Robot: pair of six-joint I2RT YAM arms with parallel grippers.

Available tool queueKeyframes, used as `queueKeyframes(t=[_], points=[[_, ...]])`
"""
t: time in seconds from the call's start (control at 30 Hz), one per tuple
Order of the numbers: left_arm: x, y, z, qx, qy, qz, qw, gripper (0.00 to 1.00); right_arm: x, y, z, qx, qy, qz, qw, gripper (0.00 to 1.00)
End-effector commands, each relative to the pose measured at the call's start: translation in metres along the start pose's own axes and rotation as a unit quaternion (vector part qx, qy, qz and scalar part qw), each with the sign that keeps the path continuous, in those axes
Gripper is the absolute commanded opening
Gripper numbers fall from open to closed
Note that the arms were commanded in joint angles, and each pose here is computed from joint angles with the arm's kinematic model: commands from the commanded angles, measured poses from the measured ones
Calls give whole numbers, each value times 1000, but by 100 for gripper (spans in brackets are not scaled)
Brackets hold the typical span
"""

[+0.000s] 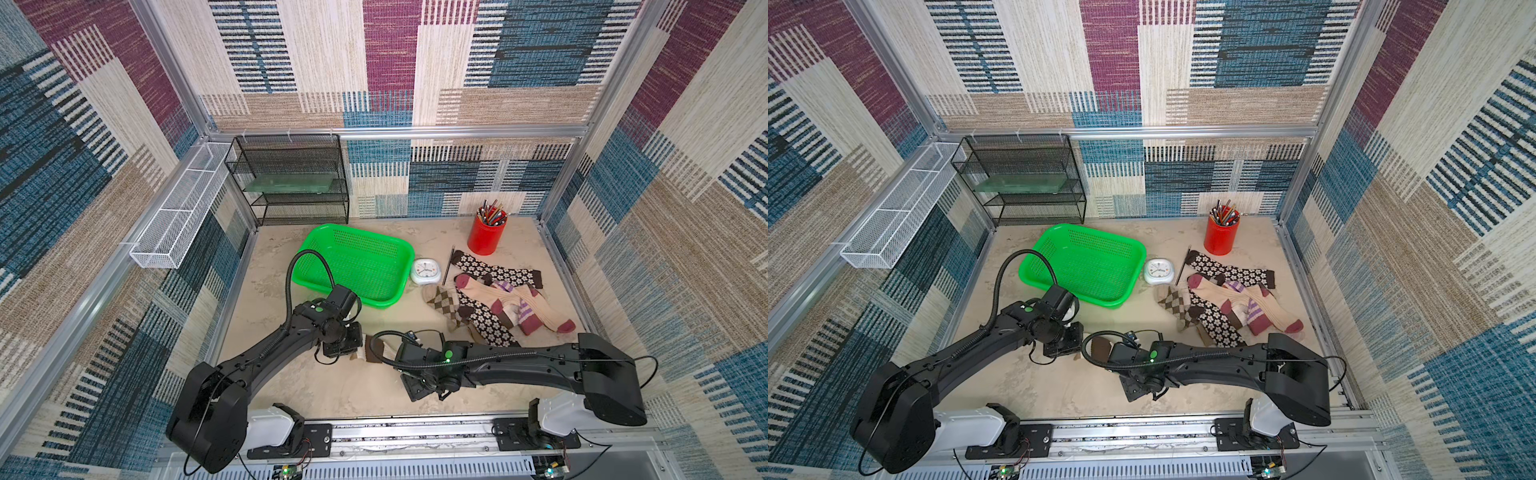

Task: Place the socks together as a pair
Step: Flatten out the sock at the center of the board.

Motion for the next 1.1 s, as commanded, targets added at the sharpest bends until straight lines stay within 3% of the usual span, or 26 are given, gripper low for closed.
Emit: queueKeyframes(t=[0.0, 0.07, 0.17, 0.3, 0.43, 0.53, 0.67, 0.77, 0.87, 0.97, 1.07], points=[[-1, 0, -2, 12, 9, 1, 1000, 4, 9, -14, -5, 3, 47, -58, 997, 68], [-1, 1, -1, 13, 9, -1, 1000, 4, 16, -18, -12, 10, 74, -69, 995, 61], [1, 3, 0, 14, 10, 0, 1000, 4, 26, -27, -8, 1, 41, -63, 997, 52], [-2, 5, 2, 20, 4, -1, 1000, 4, 22, -37, -6, -17, 29, -58, 998, 22], [-8, 6, 3, 30, 5, -9, 999, 4, 6, -42, -5, -37, -45, -21, 998, 2], [-14, 8, 5, 44, -1, -14, 999, 4, -8, -46, -9, -31, -131, 30, 990, 0], [-19, 16, 14, 50, -22, -14, 998, 4, -26, -45, -15, -5, -292, 163, 942, 0], [-22, 20, 20, 46, -37, -15, 998, 4, -36, -39, -16, 35, -368, 262, 891, 0], [-25, 23, 27, 40, -56, -14, 998, 4, -43, -37, -19, 73, -416, 309, 852, 0], [-33, 19, 28, 36, -71, -25, 996, 4, -45, -32, -25, 87, -429, 340, 832, 0], [-40, 12, 30, 43, -90, -34, 994, 4, -31, -25, -37, 121, -409, 364, 828, 3]])
Point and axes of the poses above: each gripper's point midway between its finger pads, its own x axis out along the fingers, its own z axis along the line the jaws close on, y = z × x, the point moved 6 cm from there along -x, back along the fingers, and after that the axes turned 11 degrees about x, right-handed, at the moved point
